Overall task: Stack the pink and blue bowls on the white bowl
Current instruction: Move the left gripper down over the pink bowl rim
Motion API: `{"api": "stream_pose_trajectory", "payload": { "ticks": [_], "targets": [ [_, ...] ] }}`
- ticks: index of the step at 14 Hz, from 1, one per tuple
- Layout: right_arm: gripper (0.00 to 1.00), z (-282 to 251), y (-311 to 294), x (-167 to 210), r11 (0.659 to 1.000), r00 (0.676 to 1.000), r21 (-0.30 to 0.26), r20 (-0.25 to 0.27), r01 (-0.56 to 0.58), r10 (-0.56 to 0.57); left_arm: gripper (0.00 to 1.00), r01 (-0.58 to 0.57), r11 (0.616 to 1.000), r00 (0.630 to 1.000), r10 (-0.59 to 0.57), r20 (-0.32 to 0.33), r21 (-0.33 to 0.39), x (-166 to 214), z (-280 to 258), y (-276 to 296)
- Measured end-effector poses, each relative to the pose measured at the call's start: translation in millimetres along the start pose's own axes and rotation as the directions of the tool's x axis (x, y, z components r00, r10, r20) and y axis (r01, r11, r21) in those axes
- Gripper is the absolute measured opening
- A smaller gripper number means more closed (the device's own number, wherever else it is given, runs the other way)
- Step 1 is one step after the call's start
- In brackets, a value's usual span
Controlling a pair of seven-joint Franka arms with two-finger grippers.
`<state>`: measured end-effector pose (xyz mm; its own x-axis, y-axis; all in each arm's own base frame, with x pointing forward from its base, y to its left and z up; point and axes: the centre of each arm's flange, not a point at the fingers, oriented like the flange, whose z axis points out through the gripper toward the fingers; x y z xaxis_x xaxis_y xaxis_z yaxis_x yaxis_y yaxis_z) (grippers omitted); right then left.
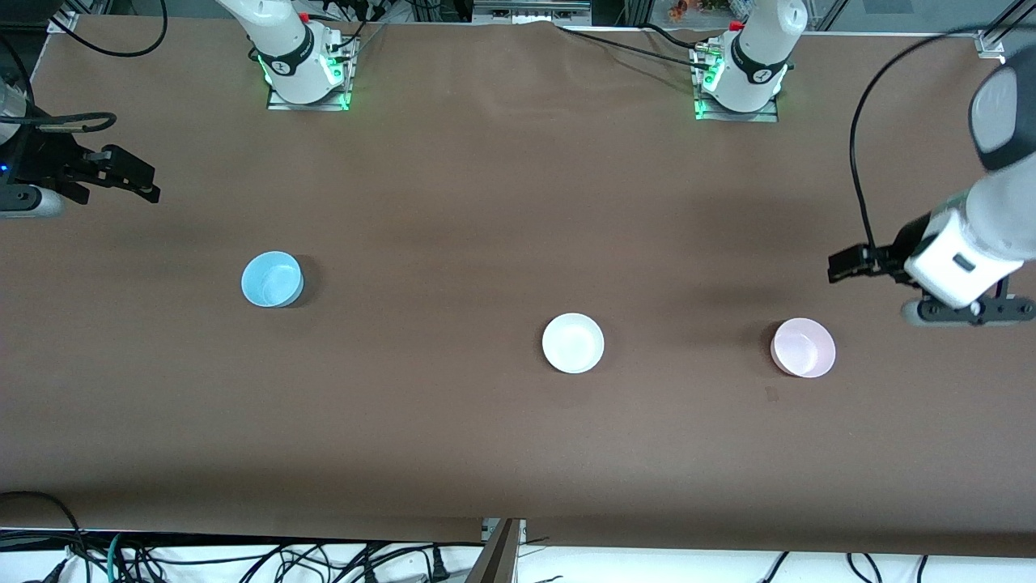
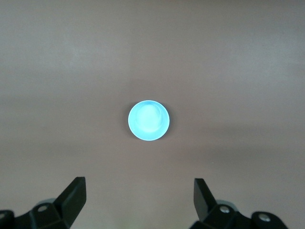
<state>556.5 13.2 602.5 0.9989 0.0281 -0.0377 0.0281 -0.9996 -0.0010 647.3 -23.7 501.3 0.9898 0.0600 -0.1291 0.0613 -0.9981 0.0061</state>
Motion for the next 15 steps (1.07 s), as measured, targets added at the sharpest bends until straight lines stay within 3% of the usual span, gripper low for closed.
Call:
{"api": "stream_pose_trajectory", "payload": {
  "ticks": [5,10,15],
  "targets": [
    [1.0,3.9,0.3,2.2,1.0,1.0,0.0,0.007,0.0,0.0,1.0,0.043,0.999,0.999,-0.043,0.029,-0.004,47.4,88.4,-25.7],
    [1.0,11.4,0.6,6.2,1.0,1.0,0.001,0.02,0.0,0.0,1.0,0.062,0.998,0.998,-0.063,-0.008,-0.017,82.6,164.0,-70.2],
    [1.0,48.3,6.4,23.0,1.0,0.996,0.002,0.086,-0.012,0.011,1.0,0.017,1.0,0.999,-0.018,-0.044,-0.023,92.5,234.3,-122.3]
  ]
}}
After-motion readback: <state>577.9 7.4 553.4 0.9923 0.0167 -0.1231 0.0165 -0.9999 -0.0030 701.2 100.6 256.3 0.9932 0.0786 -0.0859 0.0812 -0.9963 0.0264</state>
